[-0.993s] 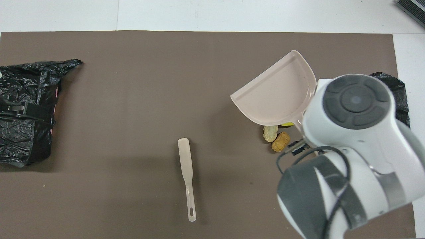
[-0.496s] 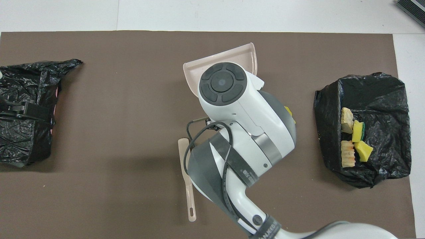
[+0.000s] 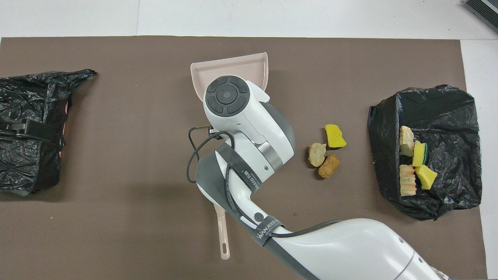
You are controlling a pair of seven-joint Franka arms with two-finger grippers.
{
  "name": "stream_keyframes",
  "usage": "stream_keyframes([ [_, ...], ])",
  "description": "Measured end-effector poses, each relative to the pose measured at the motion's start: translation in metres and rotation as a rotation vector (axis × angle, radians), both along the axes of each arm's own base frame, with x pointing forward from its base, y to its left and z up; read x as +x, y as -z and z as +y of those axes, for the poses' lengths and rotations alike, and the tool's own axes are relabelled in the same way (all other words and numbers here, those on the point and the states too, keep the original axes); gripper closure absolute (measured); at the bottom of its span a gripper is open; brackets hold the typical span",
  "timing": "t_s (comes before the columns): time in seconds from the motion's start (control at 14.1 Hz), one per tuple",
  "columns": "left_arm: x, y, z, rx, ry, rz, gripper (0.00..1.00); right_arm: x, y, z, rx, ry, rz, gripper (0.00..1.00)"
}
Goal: Sweep and dump trash in bin
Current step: 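Bring the empty dustpan back to the table center with the right gripper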
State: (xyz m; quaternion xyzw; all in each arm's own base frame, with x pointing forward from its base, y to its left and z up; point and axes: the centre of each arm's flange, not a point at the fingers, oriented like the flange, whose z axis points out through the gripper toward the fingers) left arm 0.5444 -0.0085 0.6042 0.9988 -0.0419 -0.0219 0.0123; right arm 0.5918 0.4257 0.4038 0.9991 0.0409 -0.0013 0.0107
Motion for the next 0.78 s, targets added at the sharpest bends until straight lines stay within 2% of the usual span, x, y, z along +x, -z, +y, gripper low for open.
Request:
stream_keyframes([
  [0.28,0.0,-0.001,0.001,0.0,-0.001,-0.003,0.0,-0.007,0.019,0.015,0.018,-0.007,0.037,0.68],
  [0.5,-0.002,-0.005,0.002,0.0,-0.004,-0.011,0.0,-0.006,0.049,0.021,0.015,-0.01,0.06,0.68],
  [0.78,-0.003,-0.007,0.002,0.0,-0.004,-0.013,0.0,-0.003,0.054,0.02,0.021,-0.004,0.061,0.66],
])
